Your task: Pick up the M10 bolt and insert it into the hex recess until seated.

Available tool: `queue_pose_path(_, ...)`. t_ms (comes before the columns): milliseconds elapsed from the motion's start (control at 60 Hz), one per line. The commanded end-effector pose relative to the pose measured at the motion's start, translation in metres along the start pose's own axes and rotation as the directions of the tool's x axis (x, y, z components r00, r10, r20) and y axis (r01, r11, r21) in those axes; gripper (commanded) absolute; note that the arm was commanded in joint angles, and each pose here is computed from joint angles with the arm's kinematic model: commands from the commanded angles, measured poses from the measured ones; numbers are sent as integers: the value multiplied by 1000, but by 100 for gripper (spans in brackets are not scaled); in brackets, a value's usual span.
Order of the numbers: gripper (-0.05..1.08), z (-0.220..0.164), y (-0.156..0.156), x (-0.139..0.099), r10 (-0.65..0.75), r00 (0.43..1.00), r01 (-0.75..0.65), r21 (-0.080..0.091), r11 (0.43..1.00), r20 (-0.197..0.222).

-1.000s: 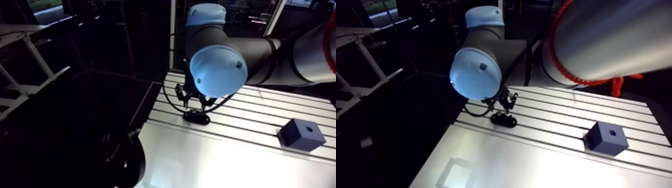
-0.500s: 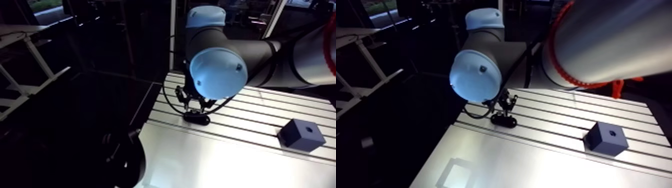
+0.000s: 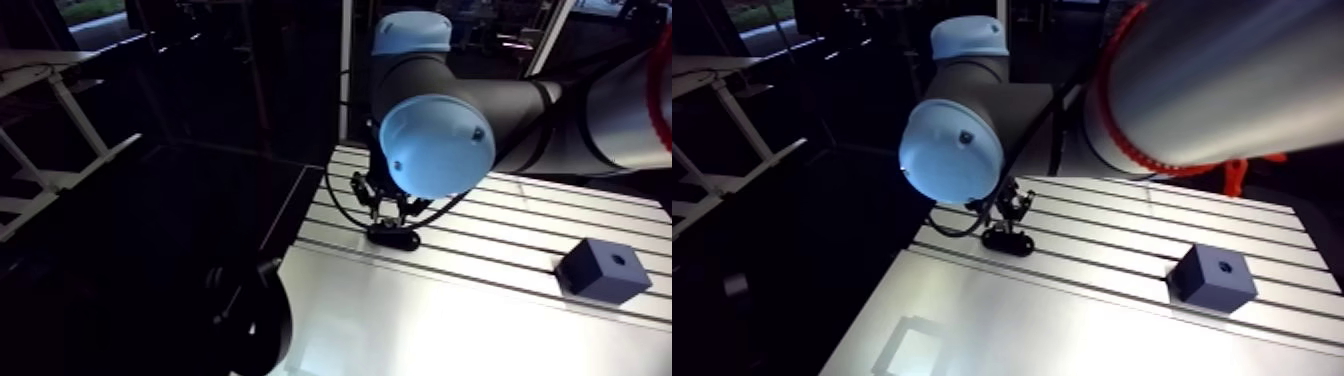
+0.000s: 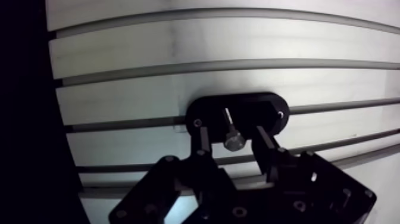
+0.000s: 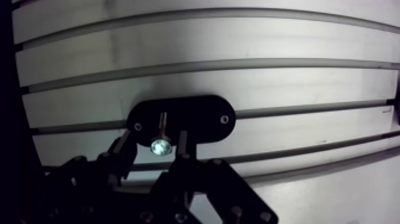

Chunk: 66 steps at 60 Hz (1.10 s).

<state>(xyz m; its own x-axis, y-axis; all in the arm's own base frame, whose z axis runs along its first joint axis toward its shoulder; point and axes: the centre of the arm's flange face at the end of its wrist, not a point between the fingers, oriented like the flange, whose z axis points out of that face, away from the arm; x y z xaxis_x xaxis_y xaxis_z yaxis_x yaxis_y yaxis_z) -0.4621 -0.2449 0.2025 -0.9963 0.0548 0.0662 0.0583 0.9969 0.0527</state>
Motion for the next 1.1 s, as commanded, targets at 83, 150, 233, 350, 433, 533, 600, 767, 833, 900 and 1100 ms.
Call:
queue_pose_path(83,56,0,0,-1,-1,1000,1,0,1000,1)
queue_pose_path(150,56,0,0,-1,-1,1000,1,0,1000,1)
queue_pose_path(233,57,0,0,-1,-1,1000,1,0,1000,1)
queue_pose_path(350,59,0,0,0,0,1000,0,0,1000,0)
queue_pose_path(433,59,1,0,-1,-1,1000,1,-2,1000,2)
queue_pose_path(533,59,0,0,-1,-1,1000,1,-2,1000,1)
queue_pose_path(600,60,1,0,-1,-1,1000,1,-2,1000,2)
queue_pose_path(767,62,1,0,-1,-1,1000,1,-2,1000,2)
queue_pose_path(833,62,1,1,-2,-1,1000,1,-3,1000,5)
queue_pose_path(900,63,1,1,-3,-1,1000,1,-3,1000,4)
queue_pose_path(1100,65,0,1,-4,-1,1000,1,-2,1000,3)
